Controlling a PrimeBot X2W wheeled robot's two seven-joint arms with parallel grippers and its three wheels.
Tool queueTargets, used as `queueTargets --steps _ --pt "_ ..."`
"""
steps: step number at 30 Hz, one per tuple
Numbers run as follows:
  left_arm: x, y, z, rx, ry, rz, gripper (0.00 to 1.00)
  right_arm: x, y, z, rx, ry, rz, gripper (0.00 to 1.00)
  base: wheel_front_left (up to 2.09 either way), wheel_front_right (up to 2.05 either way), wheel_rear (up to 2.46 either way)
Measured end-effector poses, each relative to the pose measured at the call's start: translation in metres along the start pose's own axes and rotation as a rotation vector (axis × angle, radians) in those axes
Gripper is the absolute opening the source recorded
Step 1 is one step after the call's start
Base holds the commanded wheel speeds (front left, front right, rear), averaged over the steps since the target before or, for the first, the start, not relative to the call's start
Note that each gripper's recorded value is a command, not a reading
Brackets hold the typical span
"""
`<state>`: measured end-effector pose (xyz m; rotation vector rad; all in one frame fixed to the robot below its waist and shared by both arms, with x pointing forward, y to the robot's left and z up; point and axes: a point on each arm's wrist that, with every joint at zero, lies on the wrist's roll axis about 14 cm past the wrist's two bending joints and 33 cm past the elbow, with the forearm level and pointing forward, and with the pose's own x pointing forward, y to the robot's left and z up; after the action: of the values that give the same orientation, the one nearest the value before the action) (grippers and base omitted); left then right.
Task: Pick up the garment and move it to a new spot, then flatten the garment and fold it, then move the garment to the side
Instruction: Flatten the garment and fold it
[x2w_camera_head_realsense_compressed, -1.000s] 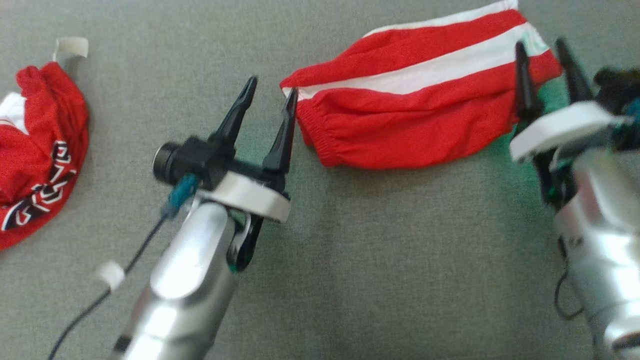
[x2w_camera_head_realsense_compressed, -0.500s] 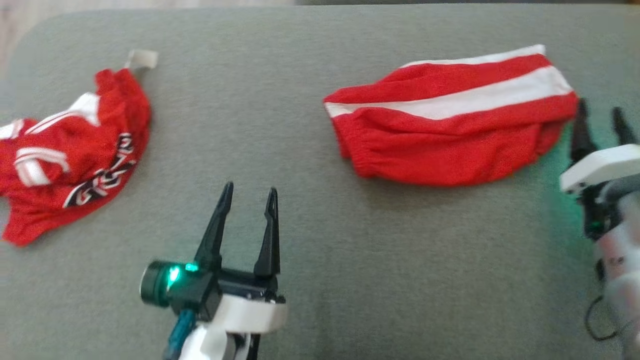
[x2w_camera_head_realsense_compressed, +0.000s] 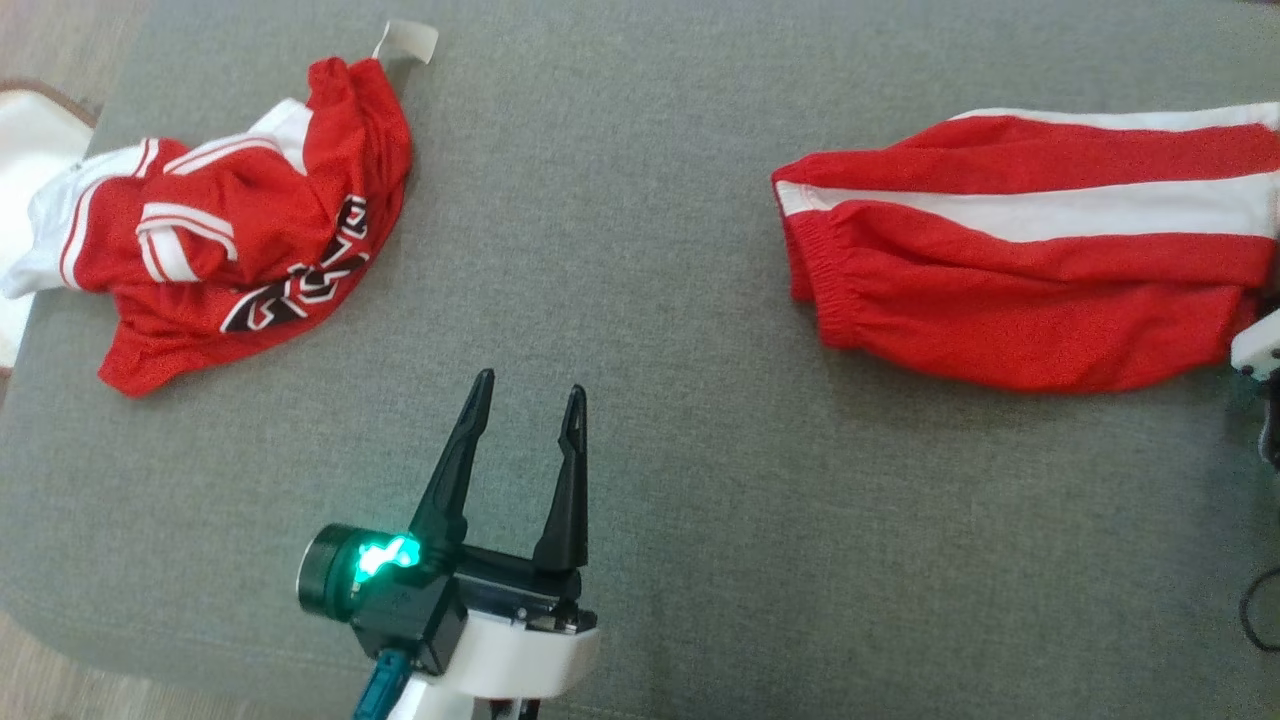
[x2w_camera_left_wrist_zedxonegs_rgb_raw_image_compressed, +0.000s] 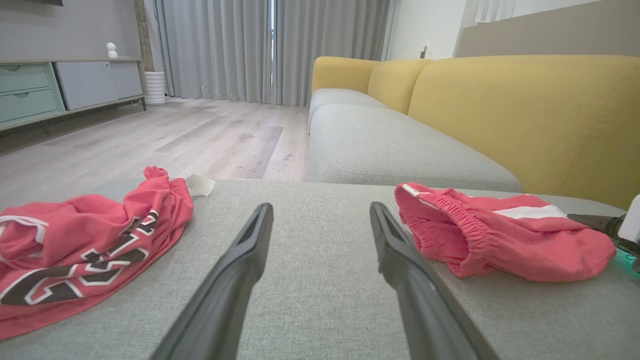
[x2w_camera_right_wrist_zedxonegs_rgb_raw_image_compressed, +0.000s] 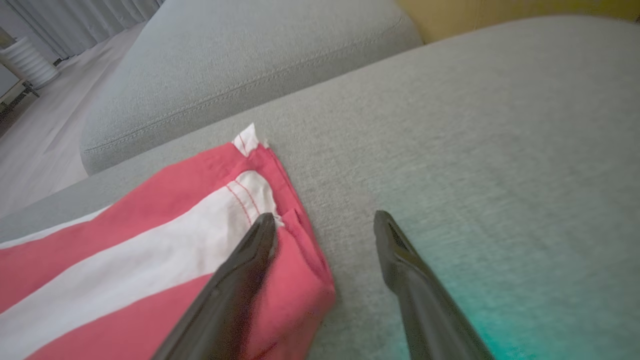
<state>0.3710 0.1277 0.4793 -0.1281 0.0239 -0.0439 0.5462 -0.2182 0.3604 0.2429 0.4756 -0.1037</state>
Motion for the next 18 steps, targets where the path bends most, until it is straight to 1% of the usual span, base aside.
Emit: queueTargets --steps 1,2,4,5,6,9,13,15,18 --pt "0.001 0.001 -0.003 0.0 0.008 0.003 1.0 0.003 0.002 -0.005 0.01 0.018 0.0 1.0 0.0 0.0 0.0" --pt "0.001 0.002 -0.005 0.001 0.015 0.006 1.0 0.005 0.005 -0.008 0.021 0.029 0.004 0.96 0.0 0.0 0.0" --pt "0.003 0.002 -0.009 0.0 0.026 0.005 1.0 0.011 0.01 -0.008 0.025 0.045 0.014 0.46 0.0 0.0 0.0" --pt "0.004 0.001 -0.01 -0.001 0.029 0.001 1.0 0.012 0.013 -0.007 0.026 0.053 0.019 0.29 0.0 0.0 0.0" --pt "0.006 0.0 -0.011 -0.003 0.03 -0.005 1.0 0.013 0.016 -0.007 0.033 0.058 0.026 0.0 0.0 0.0 0.0" --pt "0.015 -0.011 -0.009 -0.01 0.019 -0.05 1.0 0.009 0.026 -0.009 0.052 0.066 0.049 0.0 0.0 0.0 0.0" --pt "0.021 -0.022 -0.008 -0.019 0.008 -0.088 1.0 -0.001 0.022 -0.004 0.065 0.042 0.048 0.0 0.0 0.0 0.0" --pt "0.023 -0.028 -0.007 -0.023 0.005 -0.107 1.0 -0.009 0.018 -0.001 0.066 0.025 0.045 0.0 0.0 0.0 0.0" --pt "0.025 -0.038 -0.004 -0.023 -0.009 -0.142 1.0 -0.022 0.001 0.008 0.058 -0.015 0.022 0.0 0.0 0.0 0.0"
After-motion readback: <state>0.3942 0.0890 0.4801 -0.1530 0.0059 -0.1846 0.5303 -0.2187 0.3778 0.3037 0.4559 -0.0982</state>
